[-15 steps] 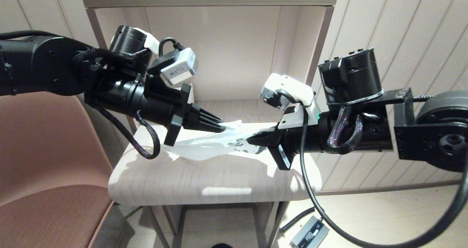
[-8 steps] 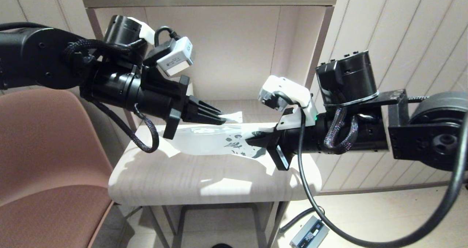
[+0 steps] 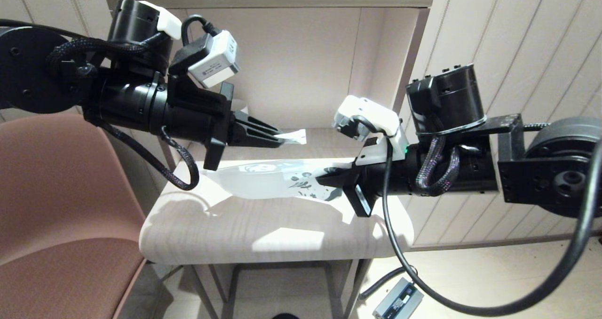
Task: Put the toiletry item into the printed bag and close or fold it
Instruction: Place the toothpaste in the storage bag
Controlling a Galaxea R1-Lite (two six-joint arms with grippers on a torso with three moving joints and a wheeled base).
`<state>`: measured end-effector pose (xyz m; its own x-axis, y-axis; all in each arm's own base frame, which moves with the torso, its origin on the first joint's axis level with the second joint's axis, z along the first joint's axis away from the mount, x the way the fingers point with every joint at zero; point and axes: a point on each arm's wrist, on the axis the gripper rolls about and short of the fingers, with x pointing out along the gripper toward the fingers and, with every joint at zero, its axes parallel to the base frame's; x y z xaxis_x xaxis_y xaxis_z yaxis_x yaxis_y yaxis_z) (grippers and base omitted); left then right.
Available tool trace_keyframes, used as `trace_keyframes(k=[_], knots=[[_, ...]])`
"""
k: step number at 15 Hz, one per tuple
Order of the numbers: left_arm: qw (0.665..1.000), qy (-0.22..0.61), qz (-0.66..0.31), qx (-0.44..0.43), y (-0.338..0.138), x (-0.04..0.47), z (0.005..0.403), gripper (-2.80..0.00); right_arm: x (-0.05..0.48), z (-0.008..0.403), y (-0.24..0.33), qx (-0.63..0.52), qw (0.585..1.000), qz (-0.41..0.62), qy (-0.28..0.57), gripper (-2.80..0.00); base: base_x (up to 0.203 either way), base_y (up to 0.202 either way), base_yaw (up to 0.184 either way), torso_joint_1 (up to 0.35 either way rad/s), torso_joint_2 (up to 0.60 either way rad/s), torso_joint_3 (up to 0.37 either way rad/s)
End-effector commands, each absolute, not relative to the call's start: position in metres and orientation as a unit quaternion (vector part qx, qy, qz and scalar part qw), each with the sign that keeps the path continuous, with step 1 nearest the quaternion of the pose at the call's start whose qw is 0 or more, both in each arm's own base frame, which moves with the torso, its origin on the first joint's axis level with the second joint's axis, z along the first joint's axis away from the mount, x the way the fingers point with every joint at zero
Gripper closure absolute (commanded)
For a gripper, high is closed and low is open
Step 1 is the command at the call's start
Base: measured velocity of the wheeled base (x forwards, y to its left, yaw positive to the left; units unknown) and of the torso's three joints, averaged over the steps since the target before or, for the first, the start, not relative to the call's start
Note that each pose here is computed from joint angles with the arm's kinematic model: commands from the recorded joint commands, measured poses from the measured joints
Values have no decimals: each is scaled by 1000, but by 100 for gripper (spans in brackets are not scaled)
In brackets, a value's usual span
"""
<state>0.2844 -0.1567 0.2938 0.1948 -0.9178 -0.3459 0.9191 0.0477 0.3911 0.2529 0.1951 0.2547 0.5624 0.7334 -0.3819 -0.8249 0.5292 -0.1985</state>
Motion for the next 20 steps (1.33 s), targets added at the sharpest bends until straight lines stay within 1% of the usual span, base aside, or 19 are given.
trace_keyframes(k=[1,3,6,10,14,16,20], knots=[[728,-3,-622,288,-154,280,296,0,255,257,196,-178,867,449,124,0,0,0,0,0,0,0],[739,0,-592,321,-155,280,297,0,256,261,196,-175,869,447,118,0,0,0,0,0,0,0],[741,-9,-586,328,-152,275,303,0,259,263,197,-171,871,446,116,0,0,0,0,0,0,0],[735,-2,-580,351,-152,274,294,0,260,262,199,-171,870,447,116,0,0,0,0,0,0,0],[727,-18,-578,370,-151,271,296,0,262,261,200,-171,870,447,118,0,0,0,0,0,0,0],[728,-10,-567,385,-152,272,292,0,263,260,201,-171,870,447,120,0,0,0,0,0,0,0],[718,1,-574,394,-156,274,281,0,263,260,201,-171,870,447,119,0,0,0,0,0,0,0]])
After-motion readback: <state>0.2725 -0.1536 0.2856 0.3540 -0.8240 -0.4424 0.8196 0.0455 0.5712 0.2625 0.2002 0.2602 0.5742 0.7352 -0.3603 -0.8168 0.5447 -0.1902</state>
